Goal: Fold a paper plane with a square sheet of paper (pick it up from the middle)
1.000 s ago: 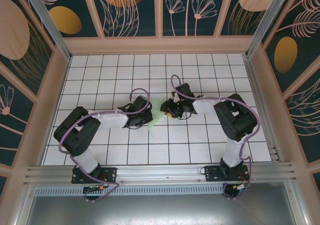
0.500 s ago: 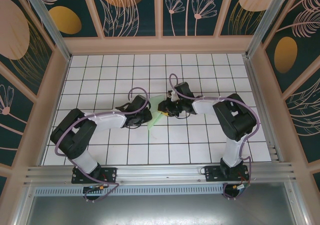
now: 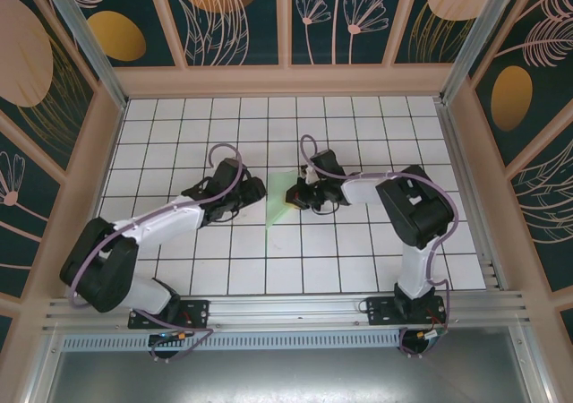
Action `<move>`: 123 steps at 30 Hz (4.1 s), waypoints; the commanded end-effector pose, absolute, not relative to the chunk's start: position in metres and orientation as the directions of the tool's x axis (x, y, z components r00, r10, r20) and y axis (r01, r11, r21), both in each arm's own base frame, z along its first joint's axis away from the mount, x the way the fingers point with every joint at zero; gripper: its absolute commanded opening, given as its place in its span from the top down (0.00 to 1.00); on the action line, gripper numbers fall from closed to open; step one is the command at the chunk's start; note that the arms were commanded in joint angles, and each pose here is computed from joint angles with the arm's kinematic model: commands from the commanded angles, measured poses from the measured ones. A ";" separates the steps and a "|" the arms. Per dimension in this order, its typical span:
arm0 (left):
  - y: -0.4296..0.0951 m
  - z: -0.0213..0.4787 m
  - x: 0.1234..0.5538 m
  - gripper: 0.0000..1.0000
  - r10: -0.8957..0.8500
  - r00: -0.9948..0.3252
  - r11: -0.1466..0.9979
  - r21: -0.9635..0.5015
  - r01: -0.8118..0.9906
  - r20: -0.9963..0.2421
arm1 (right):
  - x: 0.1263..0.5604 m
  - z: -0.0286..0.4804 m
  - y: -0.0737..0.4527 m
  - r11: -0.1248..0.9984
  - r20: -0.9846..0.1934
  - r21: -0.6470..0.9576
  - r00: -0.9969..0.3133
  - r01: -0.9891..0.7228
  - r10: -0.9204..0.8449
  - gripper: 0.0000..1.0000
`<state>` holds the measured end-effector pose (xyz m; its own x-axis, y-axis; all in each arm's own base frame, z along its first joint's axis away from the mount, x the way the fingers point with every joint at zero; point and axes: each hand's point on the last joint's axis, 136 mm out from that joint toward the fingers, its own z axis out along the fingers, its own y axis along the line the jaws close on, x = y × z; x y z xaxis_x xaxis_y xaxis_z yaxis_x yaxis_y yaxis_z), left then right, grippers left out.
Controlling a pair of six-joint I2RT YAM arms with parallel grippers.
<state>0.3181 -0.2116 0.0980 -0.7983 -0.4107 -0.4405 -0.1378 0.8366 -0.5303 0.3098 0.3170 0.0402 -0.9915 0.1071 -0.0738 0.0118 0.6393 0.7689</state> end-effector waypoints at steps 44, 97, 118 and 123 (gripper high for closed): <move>-0.341 0.070 0.298 0.29 0.264 -0.385 0.596 -0.164 0.786 -0.884 | 0.308 0.044 0.251 0.574 0.268 0.488 -0.738 0.658 0.619 1.00; -0.351 0.035 0.295 0.88 0.153 -0.618 0.622 -0.411 0.667 -0.771 | 0.339 0.083 0.209 0.676 -0.111 0.694 -0.891 0.248 0.441 0.43; -0.344 0.038 0.291 0.86 -0.093 -0.753 0.607 -0.636 0.476 -0.652 | 0.319 0.059 0.250 0.614 -0.075 0.783 -0.965 0.100 0.253 0.55; -0.345 0.034 0.289 0.85 -0.091 -0.765 0.600 -0.648 0.469 -0.638 | 0.321 0.054 0.254 0.615 -0.074 0.783 -0.968 0.092 0.240 0.55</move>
<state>0.2916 -0.3436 0.0357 -0.7555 -0.0741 -0.6510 0.4783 0.6166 -0.6253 0.3139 0.2435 0.0476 -0.9601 0.2772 -0.0365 0.1536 0.6320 0.7596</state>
